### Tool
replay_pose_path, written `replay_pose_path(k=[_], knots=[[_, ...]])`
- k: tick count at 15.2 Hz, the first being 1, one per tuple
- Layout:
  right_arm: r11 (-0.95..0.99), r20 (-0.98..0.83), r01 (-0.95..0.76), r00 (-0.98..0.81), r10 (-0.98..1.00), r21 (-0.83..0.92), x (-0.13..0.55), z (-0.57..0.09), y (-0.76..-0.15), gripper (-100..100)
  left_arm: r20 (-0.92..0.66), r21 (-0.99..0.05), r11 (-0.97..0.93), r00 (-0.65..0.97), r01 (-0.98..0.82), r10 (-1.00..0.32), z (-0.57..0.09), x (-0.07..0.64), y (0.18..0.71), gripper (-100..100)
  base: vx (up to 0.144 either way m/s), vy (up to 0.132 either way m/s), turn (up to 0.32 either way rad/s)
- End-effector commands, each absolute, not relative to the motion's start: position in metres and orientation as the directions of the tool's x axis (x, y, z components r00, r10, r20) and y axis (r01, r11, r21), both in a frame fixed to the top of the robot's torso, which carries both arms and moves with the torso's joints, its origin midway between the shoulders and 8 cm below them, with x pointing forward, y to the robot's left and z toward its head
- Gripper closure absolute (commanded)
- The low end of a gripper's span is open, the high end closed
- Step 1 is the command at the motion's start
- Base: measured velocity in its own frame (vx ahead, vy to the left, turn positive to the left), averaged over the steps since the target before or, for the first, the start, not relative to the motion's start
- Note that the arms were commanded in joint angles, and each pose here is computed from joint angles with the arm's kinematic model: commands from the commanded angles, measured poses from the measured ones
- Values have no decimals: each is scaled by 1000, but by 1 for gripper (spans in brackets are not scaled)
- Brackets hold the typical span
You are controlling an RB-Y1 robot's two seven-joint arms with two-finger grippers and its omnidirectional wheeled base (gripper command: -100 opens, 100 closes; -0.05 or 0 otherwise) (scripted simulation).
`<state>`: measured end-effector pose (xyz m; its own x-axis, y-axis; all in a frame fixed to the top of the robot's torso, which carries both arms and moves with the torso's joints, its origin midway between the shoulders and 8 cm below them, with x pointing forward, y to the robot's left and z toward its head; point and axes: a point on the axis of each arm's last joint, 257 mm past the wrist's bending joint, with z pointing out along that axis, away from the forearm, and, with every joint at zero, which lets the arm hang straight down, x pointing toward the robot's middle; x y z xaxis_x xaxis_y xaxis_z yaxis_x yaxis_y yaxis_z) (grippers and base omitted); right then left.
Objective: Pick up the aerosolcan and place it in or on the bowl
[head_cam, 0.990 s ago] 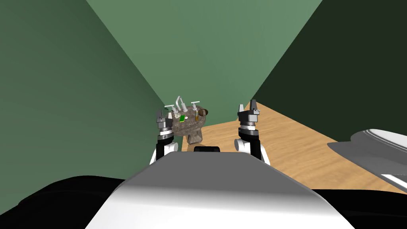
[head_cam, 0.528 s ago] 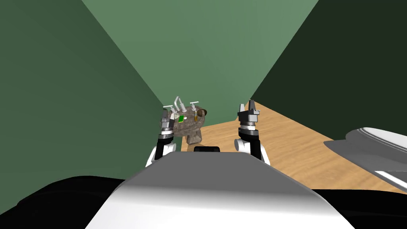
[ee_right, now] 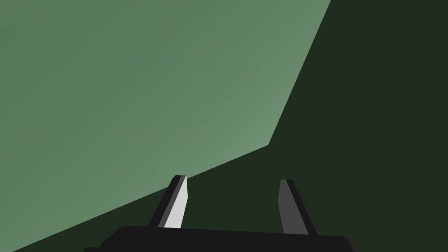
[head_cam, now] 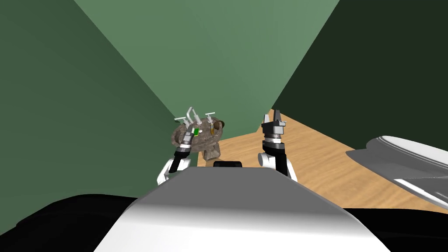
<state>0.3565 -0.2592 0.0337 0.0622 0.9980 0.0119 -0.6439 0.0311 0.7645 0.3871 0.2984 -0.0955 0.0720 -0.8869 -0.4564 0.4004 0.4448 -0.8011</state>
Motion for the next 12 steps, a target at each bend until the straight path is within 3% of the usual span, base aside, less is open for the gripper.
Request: replay_pose_path(k=[1, 12], knots=[[31, 12, -644, 62, 998, 765, 356, 34, -259, 0, -546, -773, 526, 50, 354, -837, -118, 394, 301, -100, 35, -74, -96], [31, 12, -644, 62, 998, 765, 356, 34, -259, 0, -804, -588, 784, -40, 200, -593, -200, 415, 337, -100, 30, -64, -79]])
